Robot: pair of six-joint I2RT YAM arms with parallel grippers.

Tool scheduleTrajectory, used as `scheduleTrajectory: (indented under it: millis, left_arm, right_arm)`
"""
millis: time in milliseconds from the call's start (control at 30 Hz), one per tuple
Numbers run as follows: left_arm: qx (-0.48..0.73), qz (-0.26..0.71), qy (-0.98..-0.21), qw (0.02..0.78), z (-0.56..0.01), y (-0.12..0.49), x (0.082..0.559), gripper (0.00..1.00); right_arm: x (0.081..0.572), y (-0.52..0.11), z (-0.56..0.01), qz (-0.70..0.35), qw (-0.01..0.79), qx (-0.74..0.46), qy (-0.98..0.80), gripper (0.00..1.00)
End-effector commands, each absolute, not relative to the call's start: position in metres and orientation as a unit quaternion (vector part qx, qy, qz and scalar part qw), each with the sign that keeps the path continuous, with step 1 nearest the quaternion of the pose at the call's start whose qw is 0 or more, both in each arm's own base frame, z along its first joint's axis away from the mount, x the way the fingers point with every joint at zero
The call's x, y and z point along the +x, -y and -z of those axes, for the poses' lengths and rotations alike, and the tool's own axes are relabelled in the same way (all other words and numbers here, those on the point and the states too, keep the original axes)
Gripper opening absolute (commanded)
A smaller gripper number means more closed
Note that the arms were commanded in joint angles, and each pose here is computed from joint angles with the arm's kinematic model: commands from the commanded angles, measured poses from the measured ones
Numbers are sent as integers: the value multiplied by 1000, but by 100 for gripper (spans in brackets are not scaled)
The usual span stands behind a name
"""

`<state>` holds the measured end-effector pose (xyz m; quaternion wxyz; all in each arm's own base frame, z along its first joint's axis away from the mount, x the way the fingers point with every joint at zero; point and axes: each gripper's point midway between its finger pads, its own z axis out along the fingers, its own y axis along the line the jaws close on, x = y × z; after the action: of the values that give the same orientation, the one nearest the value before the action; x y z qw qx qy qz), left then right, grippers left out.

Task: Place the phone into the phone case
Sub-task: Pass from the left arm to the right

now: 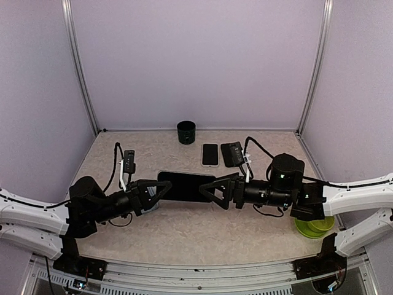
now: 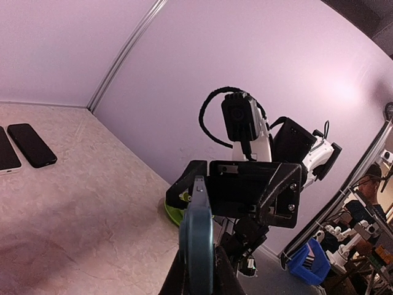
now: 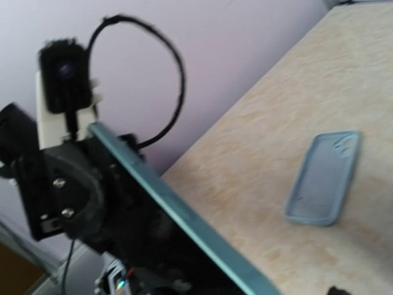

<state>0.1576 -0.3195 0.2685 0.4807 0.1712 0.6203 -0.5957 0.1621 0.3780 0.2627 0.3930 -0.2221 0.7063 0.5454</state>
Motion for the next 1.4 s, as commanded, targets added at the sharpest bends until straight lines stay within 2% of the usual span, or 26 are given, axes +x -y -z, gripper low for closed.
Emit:
scheduleTrajectory:
  millis: [0,767,1000,1200,1367]
  left_arm:
    - [173,637,-568,492,-301,321,149,0]
    - [167,640,-575,481,-294,330,154,0]
    - [162,635,-586,477,-286,332,157,0]
    - [155,626,-595,479,-283,331,160,0]
    - [153,621,-600,482,-282,330,162,0]
  right_arm:
    - [150,-389,-271,-584,370,-248,-679,90]
    - [127,-408,-274,-633,324,-296,-638,80]
    - [125,-410,-276,-636,322,-302,-633,73]
    - [124,-409,-277,-635,324,-307,-630,59]
    - [122,-407,-283,-639,332,-312,-620,36]
